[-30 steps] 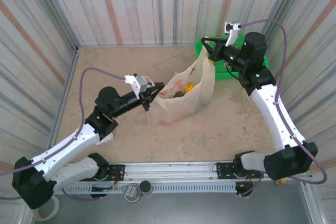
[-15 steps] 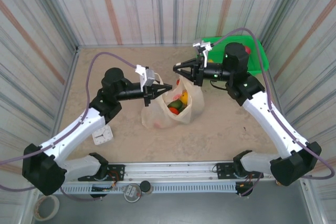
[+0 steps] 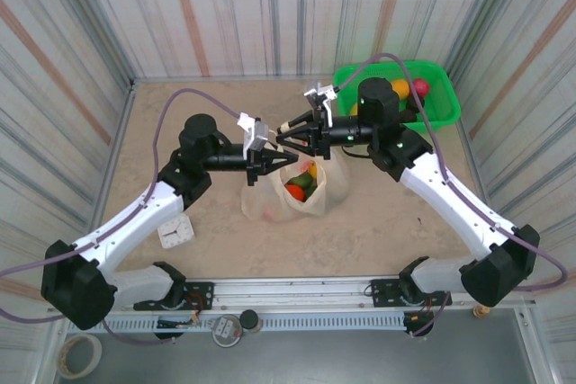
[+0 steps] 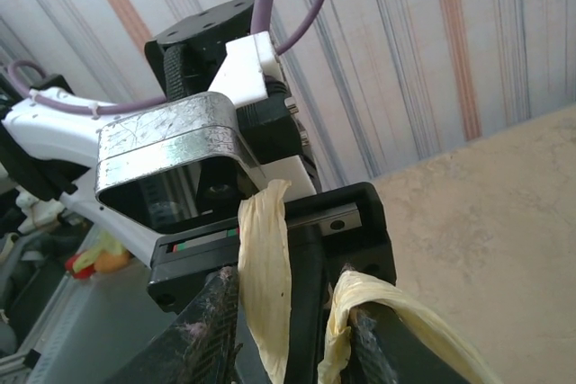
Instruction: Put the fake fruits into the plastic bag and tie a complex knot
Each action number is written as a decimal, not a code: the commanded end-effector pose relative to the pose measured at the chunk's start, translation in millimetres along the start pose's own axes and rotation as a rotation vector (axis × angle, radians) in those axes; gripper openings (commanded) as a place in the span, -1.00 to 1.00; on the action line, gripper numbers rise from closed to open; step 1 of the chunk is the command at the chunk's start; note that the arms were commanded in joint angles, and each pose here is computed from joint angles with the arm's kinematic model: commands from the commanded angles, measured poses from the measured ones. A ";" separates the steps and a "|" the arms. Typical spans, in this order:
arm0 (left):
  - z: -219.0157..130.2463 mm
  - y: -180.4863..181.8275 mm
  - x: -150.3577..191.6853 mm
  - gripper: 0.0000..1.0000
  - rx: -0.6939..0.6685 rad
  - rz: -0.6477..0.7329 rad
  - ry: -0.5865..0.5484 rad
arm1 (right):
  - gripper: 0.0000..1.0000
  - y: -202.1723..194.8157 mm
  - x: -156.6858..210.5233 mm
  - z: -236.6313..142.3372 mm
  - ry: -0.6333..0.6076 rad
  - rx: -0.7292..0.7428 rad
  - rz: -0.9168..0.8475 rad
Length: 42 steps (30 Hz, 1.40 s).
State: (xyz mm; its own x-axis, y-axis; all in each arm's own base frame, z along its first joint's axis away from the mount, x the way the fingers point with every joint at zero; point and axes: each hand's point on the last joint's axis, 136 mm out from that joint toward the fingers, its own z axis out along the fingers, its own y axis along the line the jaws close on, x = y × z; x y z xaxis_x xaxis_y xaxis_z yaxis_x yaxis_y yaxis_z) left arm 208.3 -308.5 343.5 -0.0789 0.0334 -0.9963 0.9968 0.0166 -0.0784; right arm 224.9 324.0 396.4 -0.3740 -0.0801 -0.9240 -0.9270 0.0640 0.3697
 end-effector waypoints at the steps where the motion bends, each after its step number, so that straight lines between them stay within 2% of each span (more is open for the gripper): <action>1: 1.1 -2.4 -9.5 -1.00 0.029 -0.003 -0.009 | -0.33 11.8 -6.0 4.6 0.003 -0.049 -0.045; 4: 1.5 -1.9 -10.0 -1.00 0.030 -0.007 -0.008 | -0.34 12.1 -6.7 7.9 0.007 -0.048 -0.043; 6: 1.9 -1.7 -9.1 -1.00 0.031 -0.012 -0.006 | -0.41 9.7 -7.5 9.7 0.006 -0.037 -0.042; 10: -0.5 3.8 -10.3 -1.00 -0.022 -0.011 -0.018 | -0.93 -6.5 -14.4 3.7 -0.036 0.079 -0.050; 11: -2.3 6.3 -10.7 -0.83 -0.052 -0.009 -0.029 | -1.00 -11.9 -19.4 -1.9 -0.072 0.124 -0.053; 13: -5.3 12.7 -9.0 -0.66 -0.125 -0.004 -0.050 | -1.00 -21.8 -29.6 -14.9 -0.164 0.206 -0.043; 17: -3.2 17.2 0.9 -0.54 -0.274 0.060 -0.036 | -1.00 -37.7 -41.9 -38.6 -0.335 0.344 0.012; 22: -8.5 27.1 3.6 -0.46 -0.409 0.107 -0.034 | -1.00 -41.4 -42.7 -54.5 -0.462 0.379 0.073; 25: -12.9 33.5 2.4 -0.39 -0.457 0.119 -0.048 | -1.00 -37.7 -41.9 -56.1 -0.488 0.356 0.100; 29: -7.9 33.1 3.3 -0.22 -0.431 0.125 -0.044 | -1.00 -31.9 -41.0 -55.2 -0.494 0.334 0.100; 36: -15.2 56.1 5.2 -0.02 -0.558 0.088 -0.075 | -1.00 -23.2 -43.4 -57.9 -0.544 0.312 0.095; 42: -5.9 63.7 6.5 0.11 -0.601 0.078 -0.086 | -1.00 -20.5 -43.1 -59.2 -0.581 0.308 0.099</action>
State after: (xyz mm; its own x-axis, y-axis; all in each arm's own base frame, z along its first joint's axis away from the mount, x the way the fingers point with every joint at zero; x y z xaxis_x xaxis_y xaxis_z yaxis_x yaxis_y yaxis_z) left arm 266.6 -301.0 321.9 -0.0097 0.0154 -0.9998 0.8416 0.5401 0.0002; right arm 265.9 274.8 414.4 -0.3421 0.4194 -0.8409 -0.7909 0.3547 0.4987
